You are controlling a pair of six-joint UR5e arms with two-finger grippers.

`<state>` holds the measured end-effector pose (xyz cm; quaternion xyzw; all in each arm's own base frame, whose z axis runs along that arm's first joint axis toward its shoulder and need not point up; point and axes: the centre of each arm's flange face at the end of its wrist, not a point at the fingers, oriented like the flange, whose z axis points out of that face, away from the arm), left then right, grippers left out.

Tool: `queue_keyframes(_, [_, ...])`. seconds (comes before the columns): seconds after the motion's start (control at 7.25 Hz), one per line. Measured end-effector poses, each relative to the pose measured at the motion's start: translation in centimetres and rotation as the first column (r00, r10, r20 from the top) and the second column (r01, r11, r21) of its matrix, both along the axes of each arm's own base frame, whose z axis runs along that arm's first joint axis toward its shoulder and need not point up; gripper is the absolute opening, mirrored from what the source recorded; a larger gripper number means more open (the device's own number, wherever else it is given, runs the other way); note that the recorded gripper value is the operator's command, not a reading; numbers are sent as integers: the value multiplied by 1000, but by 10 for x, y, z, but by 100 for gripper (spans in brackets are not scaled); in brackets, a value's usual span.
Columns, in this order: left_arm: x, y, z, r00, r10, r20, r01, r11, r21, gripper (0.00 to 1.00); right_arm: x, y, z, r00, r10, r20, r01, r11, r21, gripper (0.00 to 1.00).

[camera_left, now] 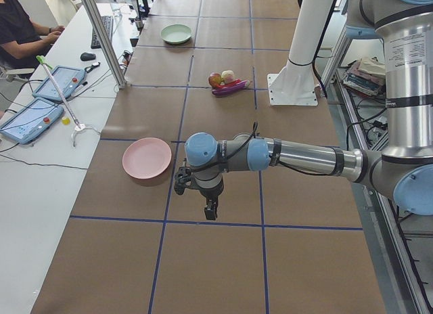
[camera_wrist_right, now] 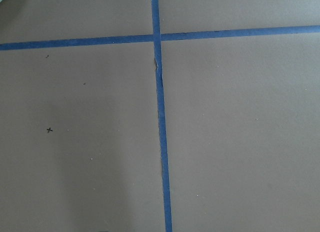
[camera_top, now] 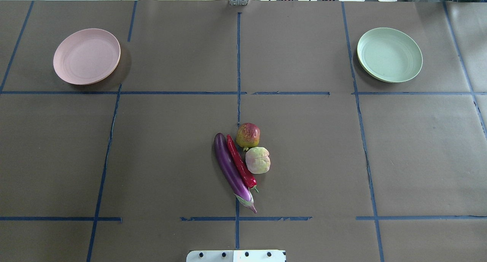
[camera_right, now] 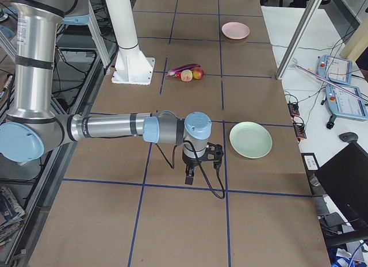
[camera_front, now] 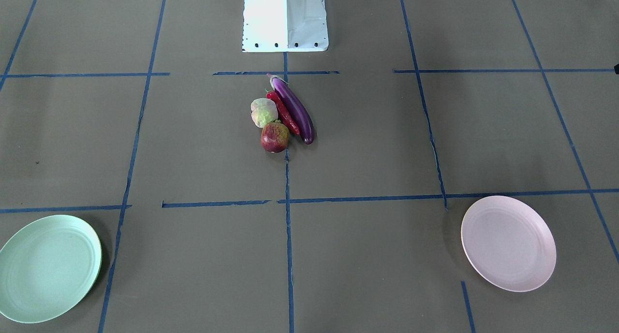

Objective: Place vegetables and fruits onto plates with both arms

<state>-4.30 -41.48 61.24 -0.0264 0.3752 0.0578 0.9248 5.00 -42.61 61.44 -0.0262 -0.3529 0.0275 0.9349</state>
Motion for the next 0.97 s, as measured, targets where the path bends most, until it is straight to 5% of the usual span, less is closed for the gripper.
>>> queue_keyframes(0.69, [3,-1,-2,999,-1,-36,1,1000,1,100,-11,5,4,997,-18,74,12,996,83,100])
queue_keyframes(0.97, [3,0,-3,999,-1,-39,1,1000,3,100,-44,-2,-16,984,-90,154,60,980,191,100])
